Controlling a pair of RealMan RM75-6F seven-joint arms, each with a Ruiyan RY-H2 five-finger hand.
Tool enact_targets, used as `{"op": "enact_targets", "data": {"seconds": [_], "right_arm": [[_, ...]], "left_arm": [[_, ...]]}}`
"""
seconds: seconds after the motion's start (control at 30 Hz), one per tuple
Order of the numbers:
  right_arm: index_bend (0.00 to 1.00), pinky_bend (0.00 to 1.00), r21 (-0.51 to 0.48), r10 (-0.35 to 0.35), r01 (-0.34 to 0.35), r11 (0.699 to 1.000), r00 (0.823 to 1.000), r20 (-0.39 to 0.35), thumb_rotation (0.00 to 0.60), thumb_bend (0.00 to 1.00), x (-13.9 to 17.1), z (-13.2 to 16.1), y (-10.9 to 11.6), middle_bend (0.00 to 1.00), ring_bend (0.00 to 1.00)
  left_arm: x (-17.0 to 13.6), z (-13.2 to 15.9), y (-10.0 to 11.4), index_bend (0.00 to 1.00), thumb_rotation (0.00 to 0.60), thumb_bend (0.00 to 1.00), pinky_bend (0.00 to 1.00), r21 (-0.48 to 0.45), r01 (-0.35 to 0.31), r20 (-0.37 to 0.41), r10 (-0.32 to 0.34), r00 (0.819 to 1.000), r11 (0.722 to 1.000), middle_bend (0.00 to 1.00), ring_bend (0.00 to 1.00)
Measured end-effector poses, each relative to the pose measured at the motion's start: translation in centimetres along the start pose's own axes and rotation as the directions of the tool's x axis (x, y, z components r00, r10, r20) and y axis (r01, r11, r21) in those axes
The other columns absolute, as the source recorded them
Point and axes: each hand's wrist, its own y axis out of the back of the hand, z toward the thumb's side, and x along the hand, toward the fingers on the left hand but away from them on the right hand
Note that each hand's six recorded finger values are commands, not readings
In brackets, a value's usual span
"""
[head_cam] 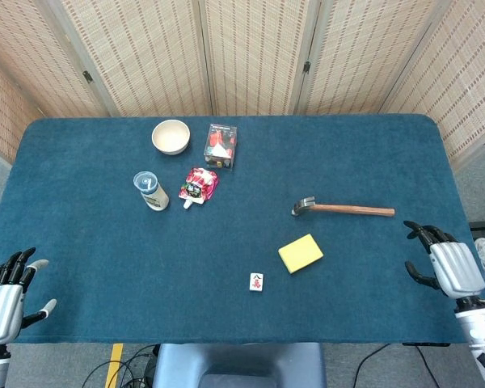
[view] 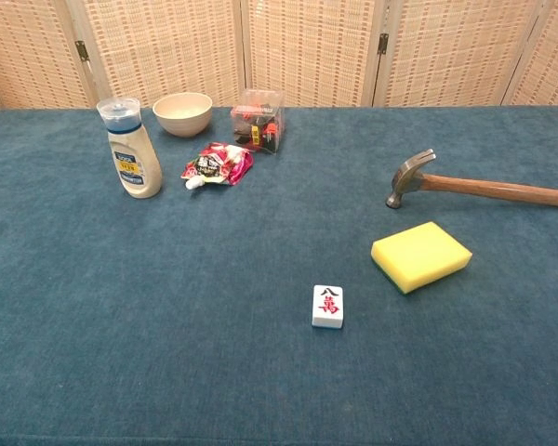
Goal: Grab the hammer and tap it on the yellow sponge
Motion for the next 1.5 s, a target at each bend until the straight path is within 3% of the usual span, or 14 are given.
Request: {"op": "enact_targets", "data": {"seconds": [0.3,0.53,0.7,0.97,1.5], "right_arm": [[0.12,0.28,0.061,0.101,-0.096,0.994,0.992,-0.081,0.600,0.26,-7.5,4.2,-1.2,0.17,0.09],[0.12,0.20,0.113,0.165,-0.154,0.982,0.982,-0.088,0.600,0.27,-13.2,7.2,-3.7,0.17,0.05],[0.12,0.19,0.144,0.189,-0.175,0.974,0.978,-0.089,0.600,0.28,-16.2,8.9,-5.4,0.22,0.05],[0.20,0.19,0.187,0.216,-0.201,0.962,0.974,-0.065,0.600,0.35,-18.7,9.8,-8.1,0.30,0.06],[0.29,0.19,0.190,0.254,-0.239,0.952,0.966,-0.056,0.600,0.39,-20.5,10.9,-11.0,0.31,0.07]], "left_arm": [[-0.9,-1.0,0.3,0.28,0.600,0.20,0.21,-0.005,-0.008,-0.027,0.008,1.000,1.000,0.13,0.12],[-1.4,-1.6,0.4,0.28,0.600,0.20,0.21,-0.002,-0.007,-0.049,0.007,0.999,1.000,0.13,0.12],[-1.6,-1.9,0.4,0.28,0.600,0.20,0.21,0.003,-0.006,-0.059,0.006,0.998,1.000,0.13,0.12],[-1.6,-1.9,0.2,0.29,0.600,0.20,0.21,0.008,0.002,-0.063,-0.001,0.998,1.000,0.13,0.12],[-1.4,-2.2,-0.2,0.29,0.600,0.20,0.21,0.014,0.012,-0.073,-0.011,0.997,1.000,0.13,0.12]]}}
